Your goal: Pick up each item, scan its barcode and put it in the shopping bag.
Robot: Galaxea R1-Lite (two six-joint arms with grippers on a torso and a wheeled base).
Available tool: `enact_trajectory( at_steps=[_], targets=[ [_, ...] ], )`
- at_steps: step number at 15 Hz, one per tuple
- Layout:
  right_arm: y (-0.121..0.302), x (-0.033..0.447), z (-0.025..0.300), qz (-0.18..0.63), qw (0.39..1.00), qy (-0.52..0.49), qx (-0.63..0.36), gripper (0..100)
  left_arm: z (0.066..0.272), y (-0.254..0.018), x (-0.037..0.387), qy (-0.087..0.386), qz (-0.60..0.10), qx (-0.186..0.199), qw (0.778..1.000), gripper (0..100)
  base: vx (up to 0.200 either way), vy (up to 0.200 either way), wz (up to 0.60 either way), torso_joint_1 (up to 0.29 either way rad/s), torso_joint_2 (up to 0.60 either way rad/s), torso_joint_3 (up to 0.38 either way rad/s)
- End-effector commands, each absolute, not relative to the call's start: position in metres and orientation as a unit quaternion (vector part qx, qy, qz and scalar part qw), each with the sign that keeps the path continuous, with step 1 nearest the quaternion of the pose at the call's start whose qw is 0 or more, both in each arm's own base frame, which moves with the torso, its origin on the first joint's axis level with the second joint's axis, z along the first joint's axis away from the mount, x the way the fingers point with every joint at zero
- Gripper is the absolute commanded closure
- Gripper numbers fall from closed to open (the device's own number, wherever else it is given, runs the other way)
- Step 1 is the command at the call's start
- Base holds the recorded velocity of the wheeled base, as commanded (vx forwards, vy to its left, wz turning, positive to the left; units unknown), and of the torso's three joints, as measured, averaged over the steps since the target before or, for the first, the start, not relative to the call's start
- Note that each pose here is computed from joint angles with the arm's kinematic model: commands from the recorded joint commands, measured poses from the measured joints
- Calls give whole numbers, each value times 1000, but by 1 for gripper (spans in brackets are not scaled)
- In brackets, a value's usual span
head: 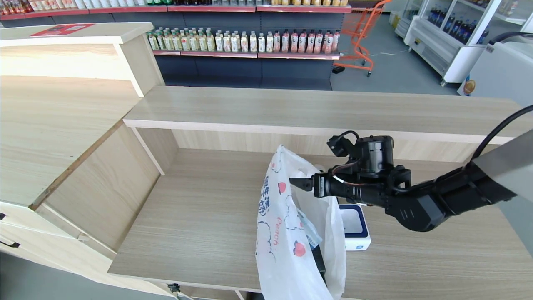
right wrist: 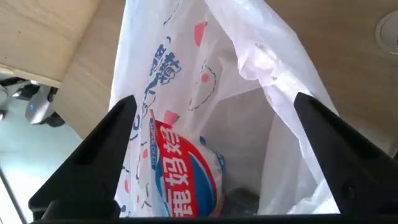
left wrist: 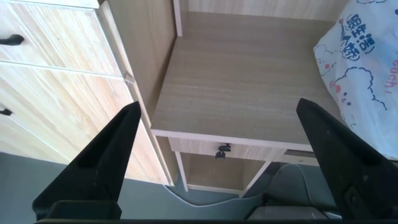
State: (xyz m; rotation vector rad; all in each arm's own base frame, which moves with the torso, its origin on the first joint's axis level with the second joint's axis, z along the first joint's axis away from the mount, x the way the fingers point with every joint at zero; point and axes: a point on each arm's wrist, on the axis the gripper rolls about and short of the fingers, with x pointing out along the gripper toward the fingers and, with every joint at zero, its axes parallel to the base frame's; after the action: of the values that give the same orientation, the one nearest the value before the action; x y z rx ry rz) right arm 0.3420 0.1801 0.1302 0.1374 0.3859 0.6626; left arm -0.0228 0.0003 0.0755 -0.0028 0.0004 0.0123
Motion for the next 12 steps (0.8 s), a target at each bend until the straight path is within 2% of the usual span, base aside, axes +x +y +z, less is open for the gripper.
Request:
enact_trajectory(
  at_steps=[1,2,3,4,7,9,12],
  targets=[
    [164,328,164,316,933,151,84,0,75,0,-23,0,6,-2,1000,0,0,0,0,0,0,0],
    [164,328,164,316,933,151,84,0,75,0,-23,0,6,-2,1000,0,0,0,0,0,0,0],
    [146,315,179,303,938,138,92,0,75,0,-23,0,7,-2,1000,0,0,0,0,0,0,0],
    [118,290,191,281,946,130,94,0,75,0,-23,0,6,-2,1000,0,0,0,0,0,0,0],
    [71,218,215,242,959,113,94,0,75,0,-23,0,6,-2,1000,0,0,0,0,0,0,0],
    [47,181,214,204,968,120,85,0,75,0,-23,0,6,-2,1000,0,0,0,0,0,0,0],
    [11,92,172,108,986,117,38,0,75,0,-23,0,6,-2,1000,0,0,0,0,0,0,0]
  ],
)
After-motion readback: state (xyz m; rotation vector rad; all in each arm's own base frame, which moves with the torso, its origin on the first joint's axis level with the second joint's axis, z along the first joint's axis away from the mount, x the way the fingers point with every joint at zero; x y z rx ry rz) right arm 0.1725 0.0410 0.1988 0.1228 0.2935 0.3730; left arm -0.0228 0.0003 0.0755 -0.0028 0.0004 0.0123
